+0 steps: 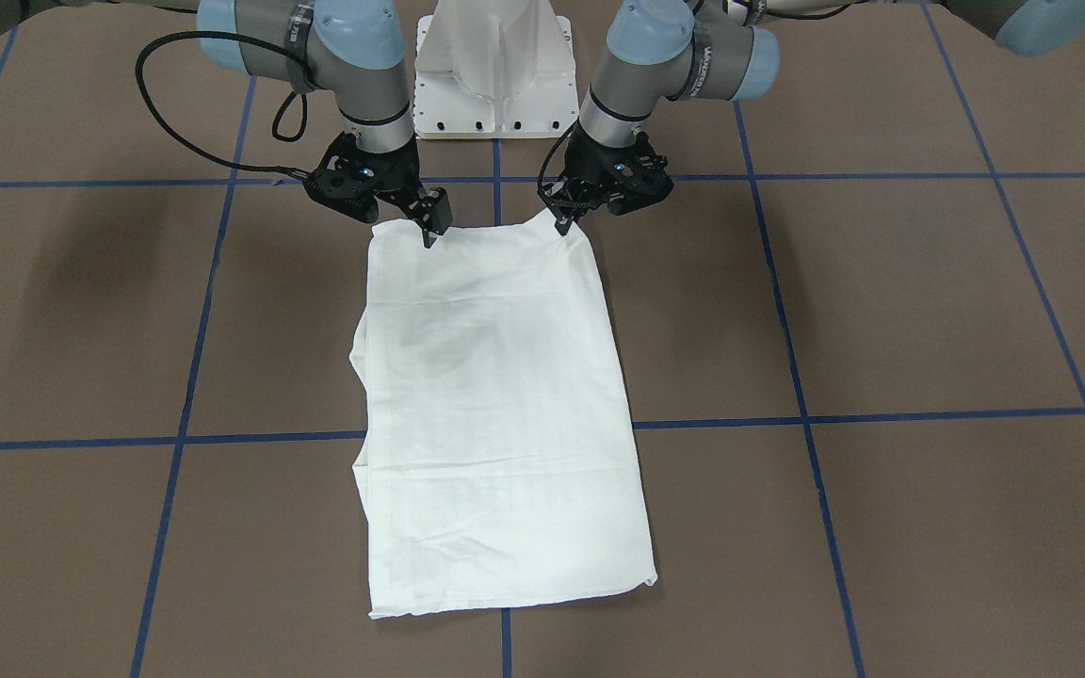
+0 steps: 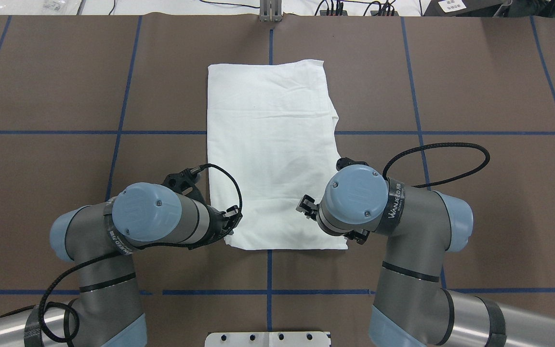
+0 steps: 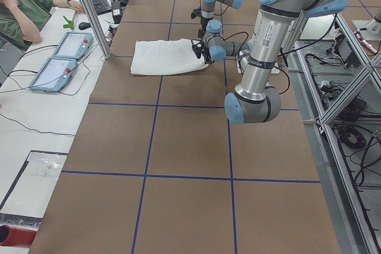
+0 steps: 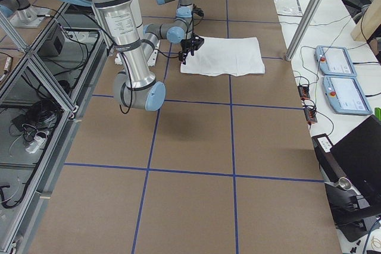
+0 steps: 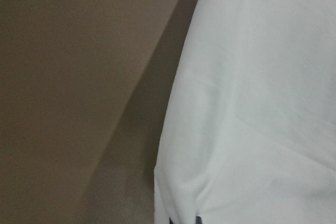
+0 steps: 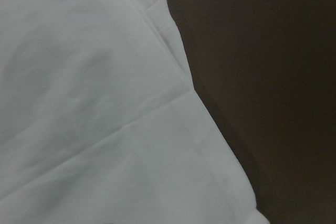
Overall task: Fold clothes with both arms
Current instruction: 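Pinch both near corners of the shirt with the left and right grippers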
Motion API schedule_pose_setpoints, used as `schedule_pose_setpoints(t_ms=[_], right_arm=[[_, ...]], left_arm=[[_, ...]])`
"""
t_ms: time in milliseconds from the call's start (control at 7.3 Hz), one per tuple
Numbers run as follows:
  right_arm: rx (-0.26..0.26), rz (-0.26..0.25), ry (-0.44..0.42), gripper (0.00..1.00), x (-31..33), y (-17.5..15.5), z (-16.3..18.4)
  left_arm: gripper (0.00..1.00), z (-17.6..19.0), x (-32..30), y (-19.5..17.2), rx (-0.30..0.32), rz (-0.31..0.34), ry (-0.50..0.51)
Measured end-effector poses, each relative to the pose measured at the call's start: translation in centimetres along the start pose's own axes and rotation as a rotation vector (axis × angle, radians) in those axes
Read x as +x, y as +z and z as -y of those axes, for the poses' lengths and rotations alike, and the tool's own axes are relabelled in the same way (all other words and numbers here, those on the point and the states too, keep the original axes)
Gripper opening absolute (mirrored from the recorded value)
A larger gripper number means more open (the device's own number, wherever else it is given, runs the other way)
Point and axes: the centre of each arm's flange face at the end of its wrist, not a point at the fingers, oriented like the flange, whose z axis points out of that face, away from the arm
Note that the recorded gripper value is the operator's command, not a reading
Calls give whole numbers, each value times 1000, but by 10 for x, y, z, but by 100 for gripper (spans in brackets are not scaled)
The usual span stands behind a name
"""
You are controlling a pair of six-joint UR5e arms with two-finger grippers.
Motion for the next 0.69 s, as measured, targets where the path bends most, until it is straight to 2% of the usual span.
schedule_pose_setpoints(t_ms=[685], right_arm=[[0,-56,-17,100,16,29,-21]], left_arm=[[0,1,2,-2,-1,-11,2]])
